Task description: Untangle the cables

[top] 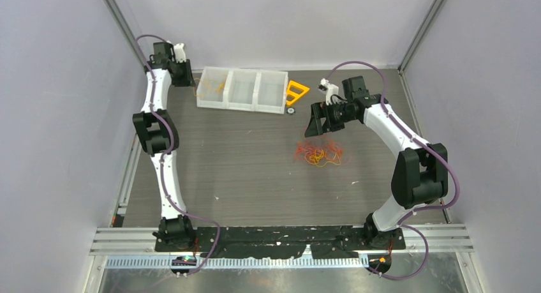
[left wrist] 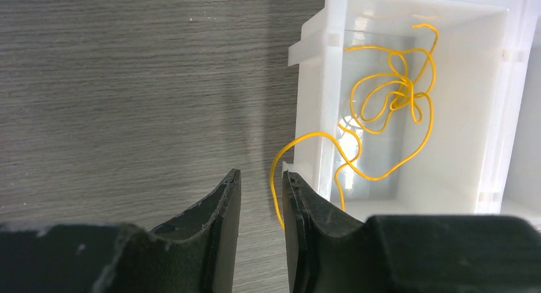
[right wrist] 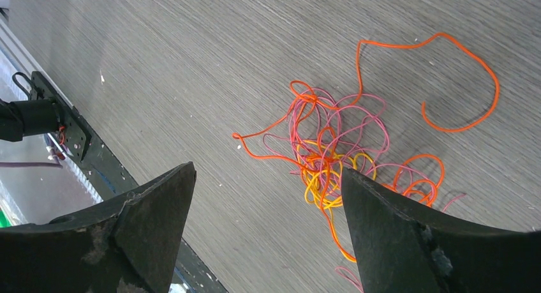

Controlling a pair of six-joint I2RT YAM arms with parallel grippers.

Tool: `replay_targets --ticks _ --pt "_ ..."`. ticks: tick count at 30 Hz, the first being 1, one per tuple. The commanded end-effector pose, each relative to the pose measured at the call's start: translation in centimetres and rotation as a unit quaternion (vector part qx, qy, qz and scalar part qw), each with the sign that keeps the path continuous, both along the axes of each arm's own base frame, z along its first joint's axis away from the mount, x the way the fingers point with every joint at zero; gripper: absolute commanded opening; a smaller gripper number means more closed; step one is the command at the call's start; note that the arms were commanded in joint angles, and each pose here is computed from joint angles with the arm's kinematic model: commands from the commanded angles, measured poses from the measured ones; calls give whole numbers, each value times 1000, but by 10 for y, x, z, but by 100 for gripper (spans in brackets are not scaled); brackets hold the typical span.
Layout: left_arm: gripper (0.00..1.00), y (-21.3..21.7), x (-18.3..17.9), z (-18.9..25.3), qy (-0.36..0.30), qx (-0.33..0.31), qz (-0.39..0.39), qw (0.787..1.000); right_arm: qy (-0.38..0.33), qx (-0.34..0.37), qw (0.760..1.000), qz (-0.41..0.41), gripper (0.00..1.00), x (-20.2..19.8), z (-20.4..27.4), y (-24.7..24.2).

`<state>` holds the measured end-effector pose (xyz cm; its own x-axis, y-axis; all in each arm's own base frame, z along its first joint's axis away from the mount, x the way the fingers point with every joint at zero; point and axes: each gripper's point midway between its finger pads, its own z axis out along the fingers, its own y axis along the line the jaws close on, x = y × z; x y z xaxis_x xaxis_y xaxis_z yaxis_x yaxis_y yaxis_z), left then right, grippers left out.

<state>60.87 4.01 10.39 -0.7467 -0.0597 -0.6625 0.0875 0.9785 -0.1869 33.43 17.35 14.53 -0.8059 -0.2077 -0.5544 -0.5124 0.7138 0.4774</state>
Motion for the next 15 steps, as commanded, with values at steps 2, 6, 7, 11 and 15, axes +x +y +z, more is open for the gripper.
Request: replay_targets --ticks 2,6,7,11,15 --pt "31 0 -1 -6 12 -23 23 999 -14 14 1000 -1 90 11 15 4" --pt "32 -6 -4 -10 20 -41 16 999 -14 13 1000 -3 90 13 15 3" --pt "31 -6 -4 -10 20 -42 16 999 -14 12 1000 -4 90 13 15 3" --pt "31 -7 -4 -11 22 -44 15 999 -11 12 1000 -6 90 14 14 3" --pt "27 -7 -2 -12 23 -50 16 998 -8 10 1000 -8 89 16 12 3"
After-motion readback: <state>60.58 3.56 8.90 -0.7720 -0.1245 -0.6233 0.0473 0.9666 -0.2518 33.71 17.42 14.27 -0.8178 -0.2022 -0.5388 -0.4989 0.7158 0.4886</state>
